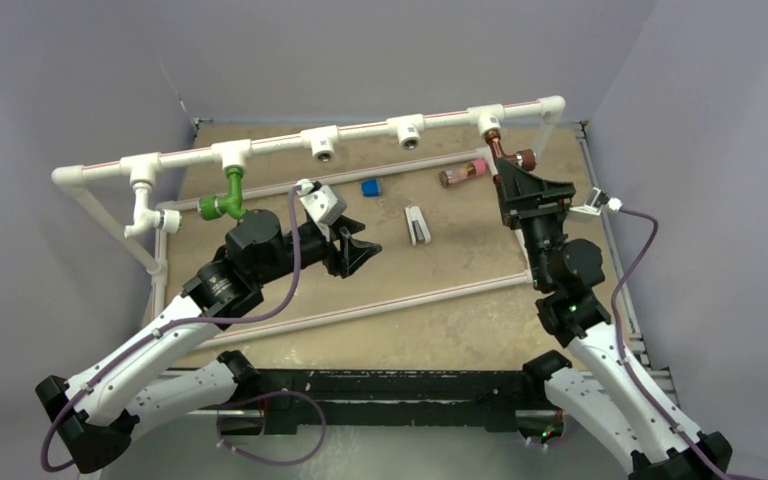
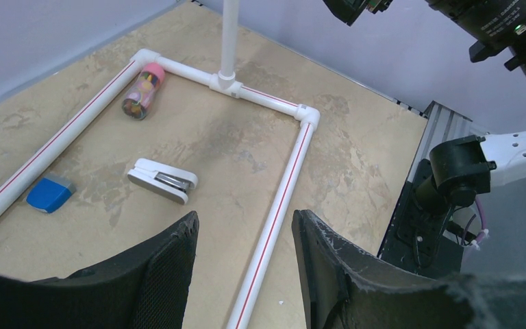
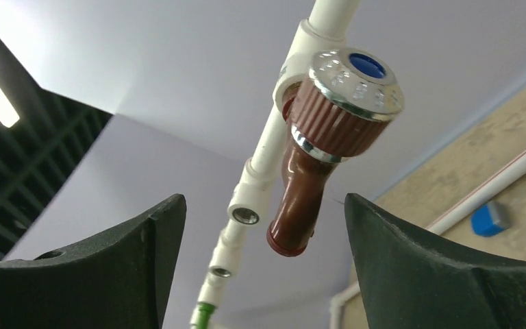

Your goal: Install the water faucets

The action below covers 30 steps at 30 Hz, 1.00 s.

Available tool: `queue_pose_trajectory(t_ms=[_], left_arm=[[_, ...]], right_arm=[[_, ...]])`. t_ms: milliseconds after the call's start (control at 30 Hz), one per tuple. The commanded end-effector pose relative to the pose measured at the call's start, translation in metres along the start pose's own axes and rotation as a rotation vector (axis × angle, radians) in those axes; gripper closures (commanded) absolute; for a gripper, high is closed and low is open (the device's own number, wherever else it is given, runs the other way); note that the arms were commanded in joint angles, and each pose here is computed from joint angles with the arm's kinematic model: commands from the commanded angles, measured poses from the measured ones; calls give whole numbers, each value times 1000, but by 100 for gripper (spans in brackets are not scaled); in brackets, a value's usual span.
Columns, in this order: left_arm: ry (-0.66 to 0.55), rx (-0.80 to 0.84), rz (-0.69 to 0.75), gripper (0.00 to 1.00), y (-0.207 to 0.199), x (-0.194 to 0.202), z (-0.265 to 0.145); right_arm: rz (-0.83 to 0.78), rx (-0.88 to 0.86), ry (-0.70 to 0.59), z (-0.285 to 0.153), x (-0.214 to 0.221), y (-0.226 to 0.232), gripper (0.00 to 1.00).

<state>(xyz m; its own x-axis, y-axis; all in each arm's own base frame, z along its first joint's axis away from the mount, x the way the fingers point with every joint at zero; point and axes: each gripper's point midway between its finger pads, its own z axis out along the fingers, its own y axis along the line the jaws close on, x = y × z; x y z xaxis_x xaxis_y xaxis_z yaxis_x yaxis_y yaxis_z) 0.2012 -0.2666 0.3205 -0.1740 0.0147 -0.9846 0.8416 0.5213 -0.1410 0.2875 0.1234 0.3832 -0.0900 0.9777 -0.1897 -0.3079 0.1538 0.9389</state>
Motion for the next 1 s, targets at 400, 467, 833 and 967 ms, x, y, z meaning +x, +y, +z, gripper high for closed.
queue_pose_trajectory(t_ms=[400,467,833,967], left_arm=[[-27,9,16,49,-2,-9,-1],[-24,11,16,49,-3,-8,0],[-26,10,16,49,-3,-9,-1],[-22,10,17,49,-2,-8,0]], right_arm=[[-851,172,43,-13,-47,27,9],[-939,178,31,-13,-55,33,8],[-1496,74,210,-4,-54,42,2],[-1621,-2,324,-2,-39,40,2]])
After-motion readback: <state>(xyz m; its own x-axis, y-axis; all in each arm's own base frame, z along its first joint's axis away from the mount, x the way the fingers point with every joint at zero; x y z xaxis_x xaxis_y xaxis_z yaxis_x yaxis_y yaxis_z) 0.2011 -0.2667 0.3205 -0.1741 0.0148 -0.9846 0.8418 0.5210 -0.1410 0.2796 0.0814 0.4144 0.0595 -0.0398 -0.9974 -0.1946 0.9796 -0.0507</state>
